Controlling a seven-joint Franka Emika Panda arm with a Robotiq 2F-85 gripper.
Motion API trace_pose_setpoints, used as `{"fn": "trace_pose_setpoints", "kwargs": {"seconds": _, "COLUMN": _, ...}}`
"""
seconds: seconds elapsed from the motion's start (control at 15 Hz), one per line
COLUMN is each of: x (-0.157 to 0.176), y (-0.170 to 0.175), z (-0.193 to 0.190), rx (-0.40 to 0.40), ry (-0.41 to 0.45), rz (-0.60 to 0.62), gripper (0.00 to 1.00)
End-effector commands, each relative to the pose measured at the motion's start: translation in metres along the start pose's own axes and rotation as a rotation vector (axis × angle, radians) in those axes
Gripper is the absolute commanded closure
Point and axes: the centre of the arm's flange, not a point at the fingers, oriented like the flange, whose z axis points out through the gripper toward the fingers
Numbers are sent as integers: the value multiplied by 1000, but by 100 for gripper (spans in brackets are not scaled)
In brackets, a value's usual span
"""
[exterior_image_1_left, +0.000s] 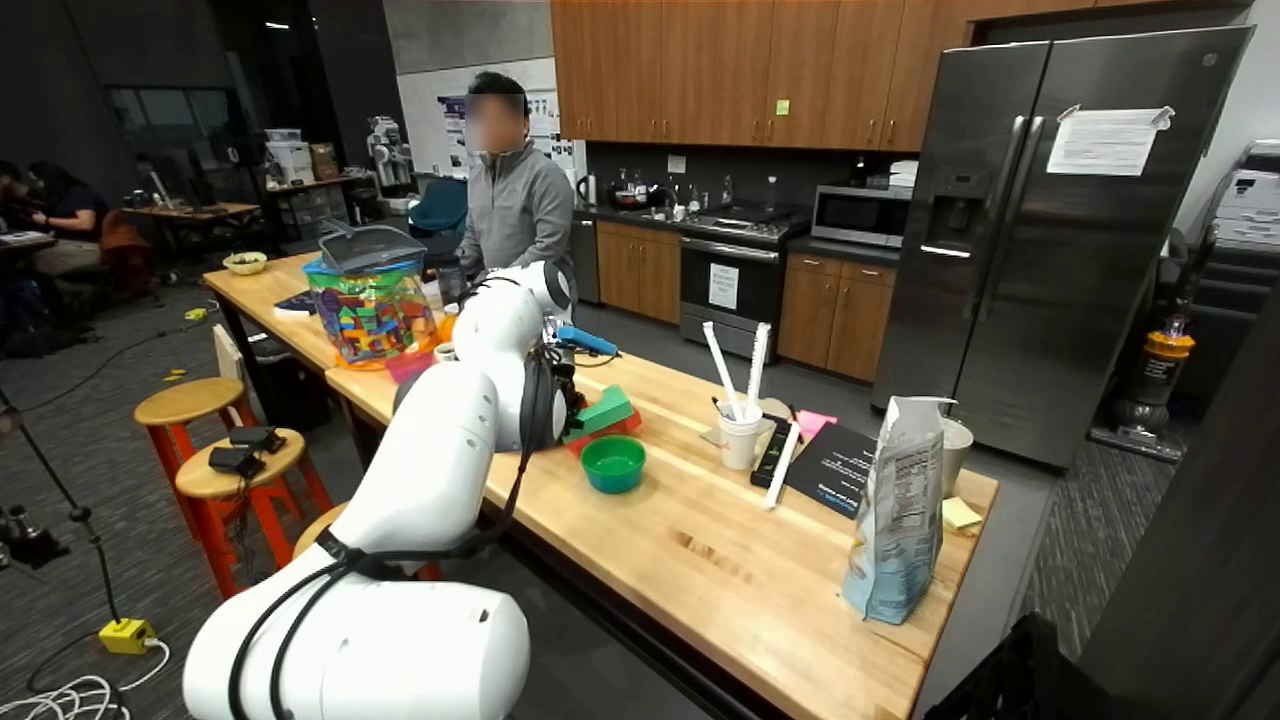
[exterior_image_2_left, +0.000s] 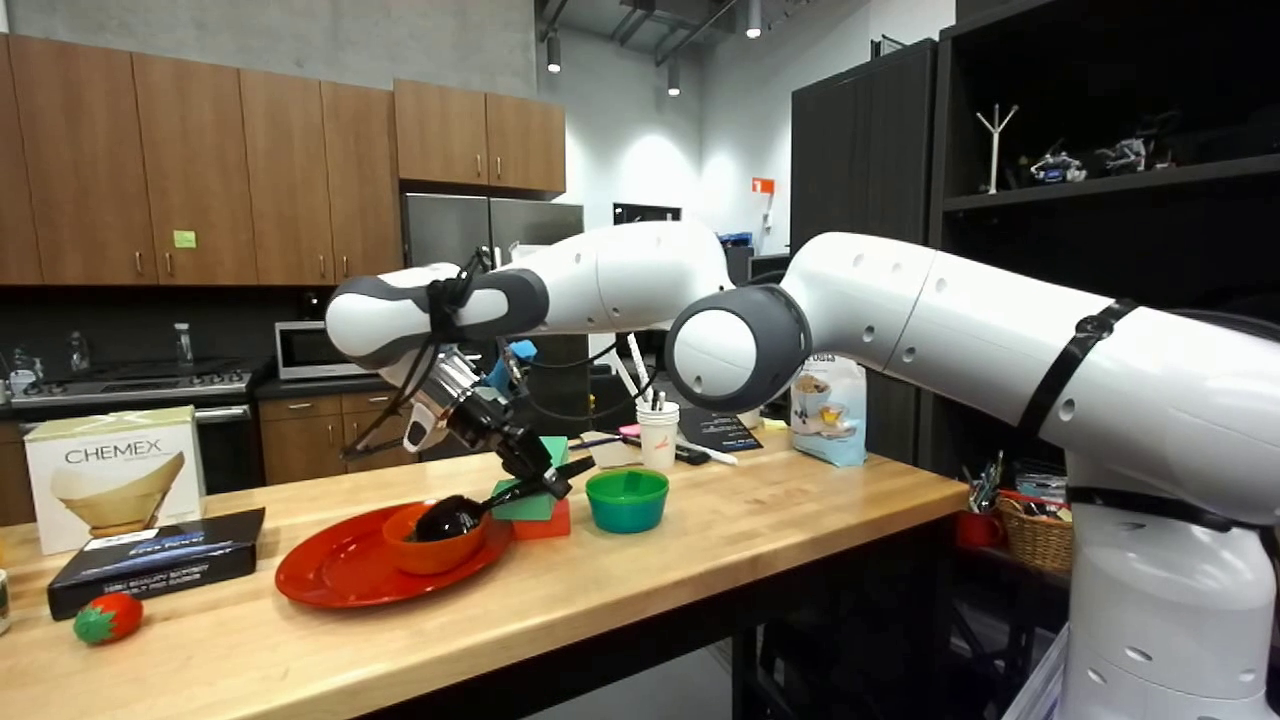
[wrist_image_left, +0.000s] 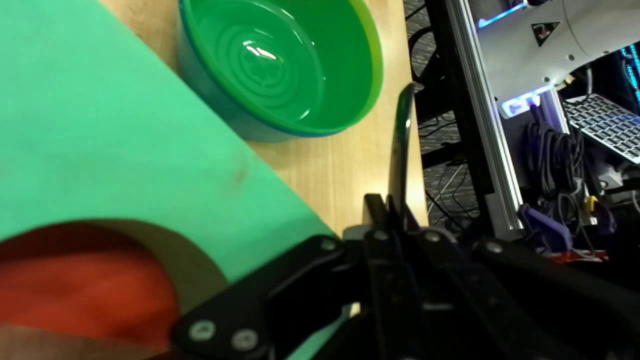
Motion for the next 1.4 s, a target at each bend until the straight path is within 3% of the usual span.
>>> {"fn": "trace_pose_setpoints", "kwargs": {"seconds": 0.0, "x": 26, "y": 48, "z": -50, "rx": 89, "ry": 44, "rz": -67, "gripper": 99}}
{"fn": "trace_pose_setpoints", "kwargs": {"seconds": 0.13, "x": 24, "y": 45, "z": -49, "rx": 78, "ry": 42, "rz": -58, "gripper": 99}}
{"fn": "trace_pose_setpoints", "kwargs": {"seconds": 0.33, "x": 16, "y": 46, "z": -53, "rx": -10, "ry": -6, "rz": 2, "gripper": 99}}
{"fn": "trace_pose_setpoints", "kwargs": {"seconds": 0.6, "x": 11, "y": 50, "z": -55, "rx": 18, "ry": 13, "rz": 7, "gripper": 99}}
{"fn": "trace_pose_setpoints", "kwargs": {"seconds": 1.33, "x": 13, "y": 48, "z": -71, "rx": -162, "ry": -109, "rz": 118, "gripper": 99}}
